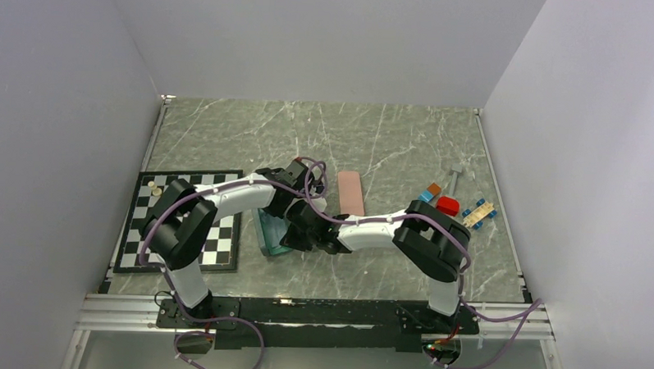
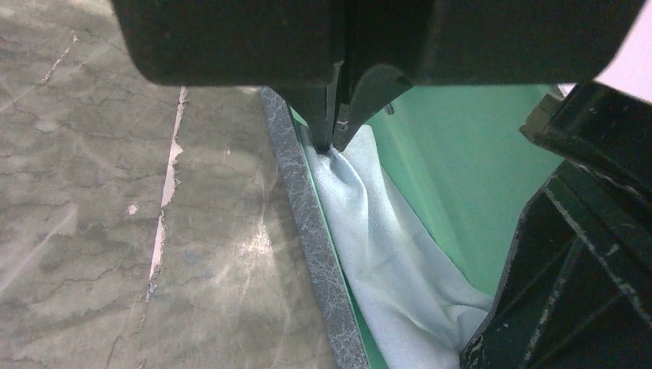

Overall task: Organize the sunglasses
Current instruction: Place the folded cleaning cloth in the sunglasses case.

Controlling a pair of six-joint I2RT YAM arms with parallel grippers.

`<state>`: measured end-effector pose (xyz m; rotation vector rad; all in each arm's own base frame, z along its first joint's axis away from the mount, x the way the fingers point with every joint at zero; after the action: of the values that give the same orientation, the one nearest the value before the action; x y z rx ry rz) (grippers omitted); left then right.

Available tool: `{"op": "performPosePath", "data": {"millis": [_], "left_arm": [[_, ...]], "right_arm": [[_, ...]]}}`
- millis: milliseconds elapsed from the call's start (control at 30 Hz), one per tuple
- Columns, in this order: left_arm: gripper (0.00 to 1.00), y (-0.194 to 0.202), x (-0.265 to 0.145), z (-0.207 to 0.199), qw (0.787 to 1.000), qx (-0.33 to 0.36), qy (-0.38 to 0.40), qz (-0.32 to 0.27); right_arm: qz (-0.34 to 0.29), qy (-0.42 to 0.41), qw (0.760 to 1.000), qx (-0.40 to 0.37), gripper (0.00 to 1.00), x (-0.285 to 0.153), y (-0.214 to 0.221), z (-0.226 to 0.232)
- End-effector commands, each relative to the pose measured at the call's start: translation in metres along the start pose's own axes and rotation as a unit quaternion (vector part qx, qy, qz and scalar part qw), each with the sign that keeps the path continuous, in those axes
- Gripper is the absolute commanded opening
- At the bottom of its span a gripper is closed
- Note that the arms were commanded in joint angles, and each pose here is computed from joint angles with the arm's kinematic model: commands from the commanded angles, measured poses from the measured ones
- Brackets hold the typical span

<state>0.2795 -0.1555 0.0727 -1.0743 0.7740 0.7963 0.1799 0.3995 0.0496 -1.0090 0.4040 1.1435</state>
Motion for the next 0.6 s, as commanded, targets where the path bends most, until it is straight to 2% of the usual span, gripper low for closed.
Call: {"op": "performPosePath", "data": {"millis": [0,133,267,333,567], "left_arm": [[0.08,-0.015,0.005,-0.005,1.0,-0.017,0.0,-0.02],[0.16,-0.018,0.005,-0.007,1.0,-0.019,0.002,-0.023],[0.19,-0.022,0.002,-0.007,0.999,-0.028,0.006,-0.032],[0.27,-0.026,0.0,-0.008,0.999,-0.034,0.01,-0.04],[0.29,-0.031,-0.004,-0.004,0.998,-0.044,-0.007,-0.044]], "right_arm": [[-0.006,-0.027,1.0,-0.014,0.0,-0.003,-0.003,0.015],[-0.006,-0.025,1.0,-0.011,0.0,-0.003,-0.002,0.012],[-0.004,-0.024,1.0,-0.01,0.0,-0.001,-0.002,0.011],[-0.004,-0.025,1.0,-0.01,0.0,-0.001,-0.002,0.012],[-0.005,-0.022,1.0,-0.01,0.01,-0.003,-0.003,0.01]]}}
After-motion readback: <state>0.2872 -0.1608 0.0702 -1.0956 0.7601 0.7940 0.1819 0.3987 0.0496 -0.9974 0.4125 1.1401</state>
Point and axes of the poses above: each gripper's point midway between its finger pads, its own x axis out along the fingers, its own z axis along the line the jaws close on, y = z × x, the point moved 4 cm from there along -x, back along the fingers, and after that the axes turned 15 degrees about -x, right-handed, at the moved point
